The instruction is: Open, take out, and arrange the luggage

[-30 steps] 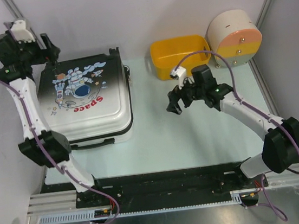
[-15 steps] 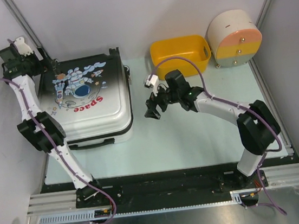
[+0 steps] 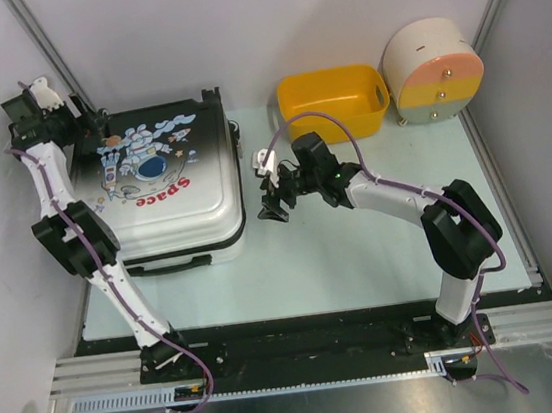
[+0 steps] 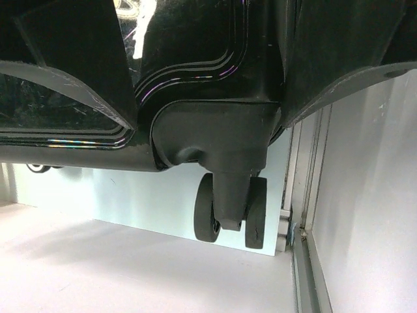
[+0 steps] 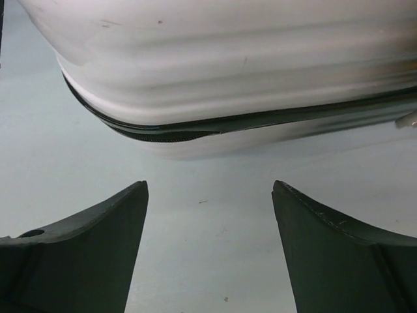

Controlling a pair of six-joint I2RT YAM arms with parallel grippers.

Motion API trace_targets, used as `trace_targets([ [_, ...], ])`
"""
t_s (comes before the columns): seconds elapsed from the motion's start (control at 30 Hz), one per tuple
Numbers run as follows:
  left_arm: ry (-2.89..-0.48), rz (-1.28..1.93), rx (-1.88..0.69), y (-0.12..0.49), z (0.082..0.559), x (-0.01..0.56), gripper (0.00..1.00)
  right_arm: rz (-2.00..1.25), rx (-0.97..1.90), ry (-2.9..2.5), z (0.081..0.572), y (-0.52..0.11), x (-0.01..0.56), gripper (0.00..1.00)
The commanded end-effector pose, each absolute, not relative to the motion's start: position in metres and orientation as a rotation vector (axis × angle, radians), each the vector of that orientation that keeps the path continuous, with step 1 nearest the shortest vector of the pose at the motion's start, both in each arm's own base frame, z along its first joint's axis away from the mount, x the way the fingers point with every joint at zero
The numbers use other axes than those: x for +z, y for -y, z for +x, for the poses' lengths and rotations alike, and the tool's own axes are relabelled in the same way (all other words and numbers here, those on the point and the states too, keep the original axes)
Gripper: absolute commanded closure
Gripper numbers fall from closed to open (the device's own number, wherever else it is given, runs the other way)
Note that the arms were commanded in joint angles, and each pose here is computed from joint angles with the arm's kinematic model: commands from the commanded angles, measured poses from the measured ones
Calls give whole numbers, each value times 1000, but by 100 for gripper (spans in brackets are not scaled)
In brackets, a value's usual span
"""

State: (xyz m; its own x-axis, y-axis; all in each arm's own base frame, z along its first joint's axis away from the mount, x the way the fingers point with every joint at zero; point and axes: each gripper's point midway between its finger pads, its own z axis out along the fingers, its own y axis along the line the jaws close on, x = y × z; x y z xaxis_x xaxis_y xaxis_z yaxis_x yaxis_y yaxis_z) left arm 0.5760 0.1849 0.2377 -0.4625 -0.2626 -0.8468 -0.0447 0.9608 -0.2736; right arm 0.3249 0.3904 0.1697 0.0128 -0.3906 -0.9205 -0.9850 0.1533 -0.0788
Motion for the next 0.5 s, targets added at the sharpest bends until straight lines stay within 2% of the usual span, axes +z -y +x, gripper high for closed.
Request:
trace_targets([
  [0.0,-2098,-122,-542,-109,575,215,15,-1480,789,-1305,327,-403,198,18],
  [0.13,-2164,-24,-696,-50,556,192,25,-1514,782,-1275,326,-402,195,21],
  [0.17,-2176,-5,-732,-39,550,188,30,-1523,773,-1255,325,-402,198,22],
  [0.27,-2227,95,-795,2,525,171,34,-1578,809,-1314,310,-391,182,27],
  [0.47,-2252,205,-877,40,497,161,36,-1595,846,-1326,282,-390,177,45],
])
